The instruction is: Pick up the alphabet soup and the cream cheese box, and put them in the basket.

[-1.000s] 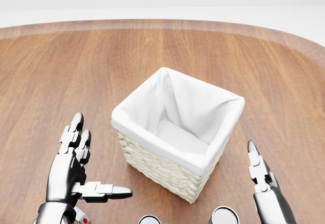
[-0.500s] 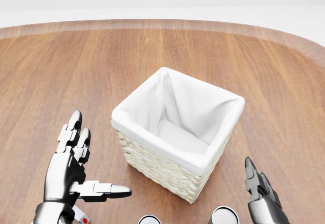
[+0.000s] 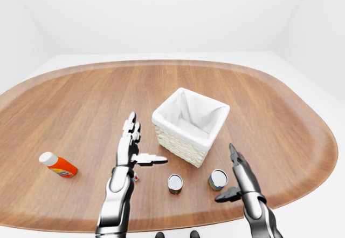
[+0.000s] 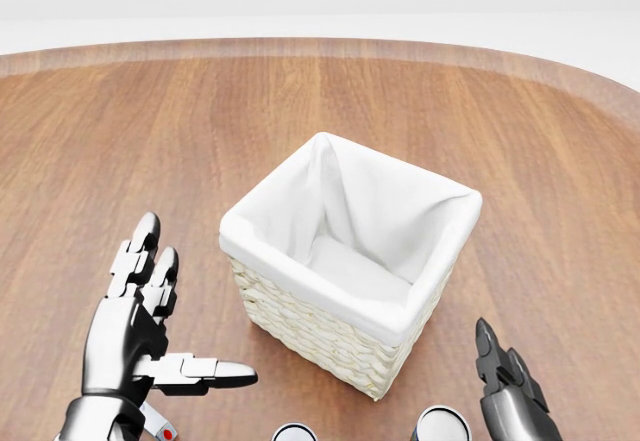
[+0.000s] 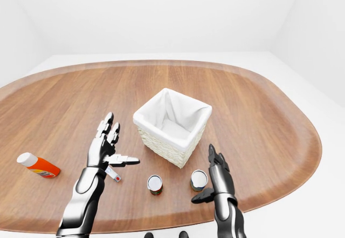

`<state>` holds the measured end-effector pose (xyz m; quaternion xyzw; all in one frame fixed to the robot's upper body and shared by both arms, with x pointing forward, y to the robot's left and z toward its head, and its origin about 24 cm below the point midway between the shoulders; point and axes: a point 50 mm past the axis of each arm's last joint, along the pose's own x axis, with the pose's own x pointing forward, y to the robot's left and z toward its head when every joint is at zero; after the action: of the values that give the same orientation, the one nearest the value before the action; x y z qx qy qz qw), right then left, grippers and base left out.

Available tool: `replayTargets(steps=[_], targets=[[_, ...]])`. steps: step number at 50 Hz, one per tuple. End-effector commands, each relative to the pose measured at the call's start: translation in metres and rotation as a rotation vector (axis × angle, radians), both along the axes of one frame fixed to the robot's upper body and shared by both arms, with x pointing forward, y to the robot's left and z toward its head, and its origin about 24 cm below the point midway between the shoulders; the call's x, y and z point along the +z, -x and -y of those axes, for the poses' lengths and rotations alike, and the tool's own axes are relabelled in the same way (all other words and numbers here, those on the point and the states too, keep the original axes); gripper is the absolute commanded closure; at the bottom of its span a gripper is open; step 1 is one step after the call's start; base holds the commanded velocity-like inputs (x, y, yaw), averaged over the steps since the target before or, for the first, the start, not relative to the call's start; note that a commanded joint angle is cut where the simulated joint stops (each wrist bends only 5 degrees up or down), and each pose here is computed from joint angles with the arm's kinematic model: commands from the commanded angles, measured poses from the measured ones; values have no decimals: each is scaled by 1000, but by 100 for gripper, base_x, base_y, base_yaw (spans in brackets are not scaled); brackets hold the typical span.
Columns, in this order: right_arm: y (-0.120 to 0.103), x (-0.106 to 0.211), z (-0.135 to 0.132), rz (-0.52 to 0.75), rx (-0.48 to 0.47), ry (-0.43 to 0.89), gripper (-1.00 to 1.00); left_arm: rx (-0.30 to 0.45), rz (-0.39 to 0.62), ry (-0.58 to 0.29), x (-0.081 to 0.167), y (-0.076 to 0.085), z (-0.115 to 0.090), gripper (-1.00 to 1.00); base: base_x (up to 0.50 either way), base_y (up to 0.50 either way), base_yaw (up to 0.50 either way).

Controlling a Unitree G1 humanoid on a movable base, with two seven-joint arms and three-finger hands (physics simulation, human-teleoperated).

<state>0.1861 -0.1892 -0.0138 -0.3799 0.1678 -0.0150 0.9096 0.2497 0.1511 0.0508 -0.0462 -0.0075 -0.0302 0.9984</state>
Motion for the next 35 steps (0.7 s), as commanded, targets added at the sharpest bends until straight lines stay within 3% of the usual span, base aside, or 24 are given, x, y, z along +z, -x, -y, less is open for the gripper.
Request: replayTargets(steps=[1,35], targets=[[-10,-2,-1,-19,37,24,-100,-2,4,6,2,0,0,-100,0,0,0],[-34,-27,-2,-161,117,65,-100,6,20,33,9,0,-5,-100,0,0,0]])
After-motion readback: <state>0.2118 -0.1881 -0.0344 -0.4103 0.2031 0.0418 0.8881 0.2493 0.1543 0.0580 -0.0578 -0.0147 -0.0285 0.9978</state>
